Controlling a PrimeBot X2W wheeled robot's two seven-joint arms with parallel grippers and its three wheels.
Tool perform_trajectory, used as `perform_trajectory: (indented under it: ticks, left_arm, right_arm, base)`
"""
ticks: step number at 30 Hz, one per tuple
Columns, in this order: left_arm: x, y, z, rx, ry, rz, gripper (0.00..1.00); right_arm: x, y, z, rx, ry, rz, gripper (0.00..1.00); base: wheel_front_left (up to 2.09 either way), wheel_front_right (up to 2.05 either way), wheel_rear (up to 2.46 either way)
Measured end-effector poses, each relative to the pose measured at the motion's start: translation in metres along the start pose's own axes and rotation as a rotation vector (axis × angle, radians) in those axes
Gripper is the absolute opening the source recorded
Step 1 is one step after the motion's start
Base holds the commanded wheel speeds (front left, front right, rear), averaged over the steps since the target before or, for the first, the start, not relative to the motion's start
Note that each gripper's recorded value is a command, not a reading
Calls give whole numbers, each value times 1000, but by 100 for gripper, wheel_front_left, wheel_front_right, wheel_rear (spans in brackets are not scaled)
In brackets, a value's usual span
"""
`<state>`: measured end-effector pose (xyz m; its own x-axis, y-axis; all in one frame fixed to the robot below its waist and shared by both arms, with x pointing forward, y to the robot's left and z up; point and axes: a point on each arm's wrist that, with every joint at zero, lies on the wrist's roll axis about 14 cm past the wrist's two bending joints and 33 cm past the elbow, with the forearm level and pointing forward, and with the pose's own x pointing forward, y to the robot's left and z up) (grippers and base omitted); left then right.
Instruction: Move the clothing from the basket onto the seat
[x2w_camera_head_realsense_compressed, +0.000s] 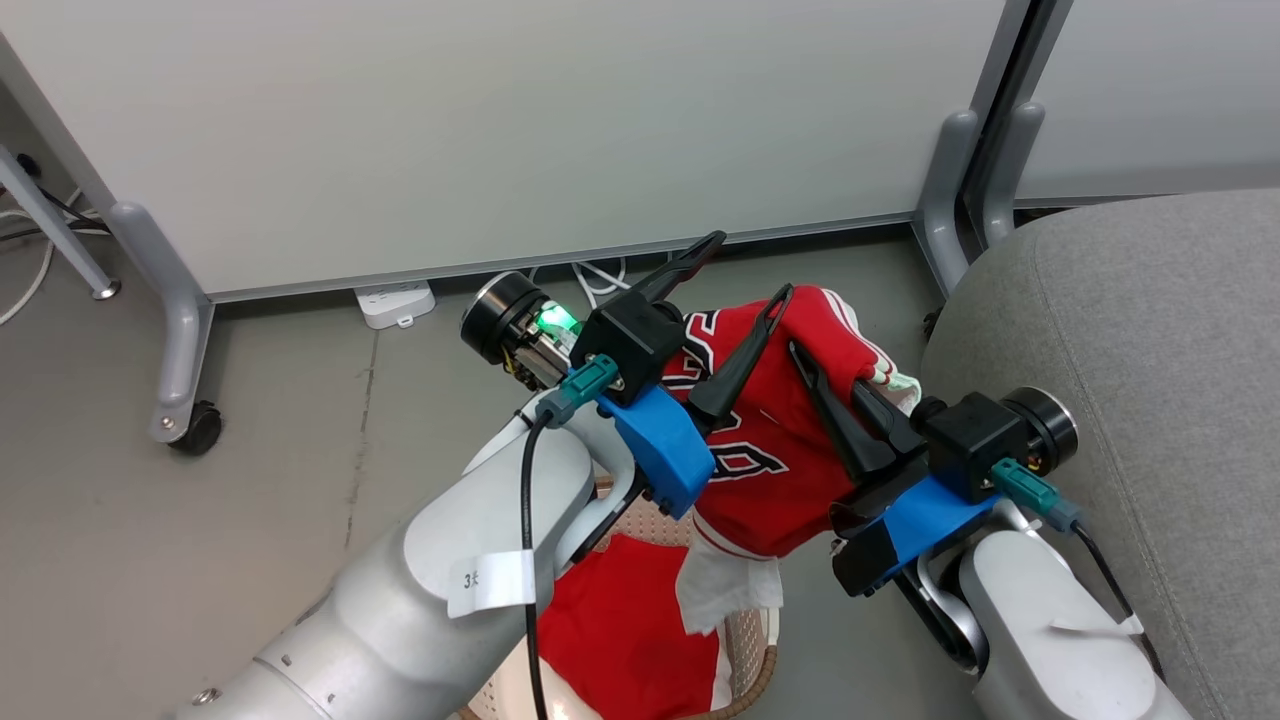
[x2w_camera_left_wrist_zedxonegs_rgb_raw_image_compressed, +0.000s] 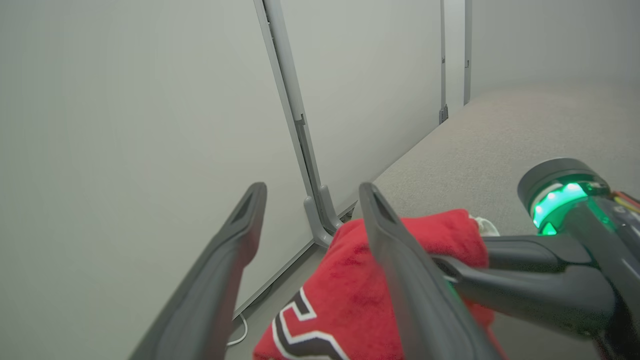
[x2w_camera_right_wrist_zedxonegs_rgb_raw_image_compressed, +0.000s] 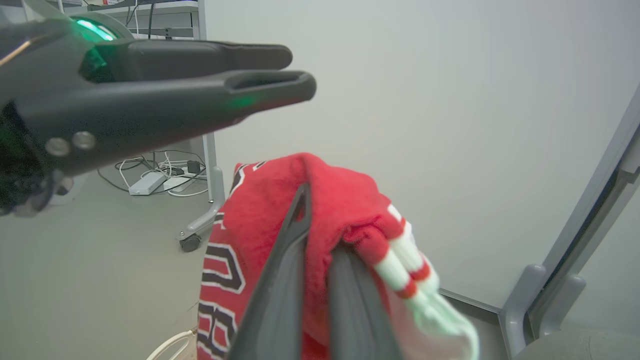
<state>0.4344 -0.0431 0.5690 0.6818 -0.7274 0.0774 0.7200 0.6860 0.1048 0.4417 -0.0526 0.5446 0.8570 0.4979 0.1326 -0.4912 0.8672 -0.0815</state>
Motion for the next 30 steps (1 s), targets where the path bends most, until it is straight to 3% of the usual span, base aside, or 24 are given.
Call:
perform_trajectory:
  ticks: [16,30]
  left_arm:
    - [21,-25,-19,-33,21,-93,100]
    - [54,-74,-47,-81,43,-273,100]
  right_arm:
    - [-30,-60,-7,5,15,-200,0]
    - [-86,-137,-14,-25,37,-476,0]
  base:
    - [0,0,0]
    - [0,0,0]
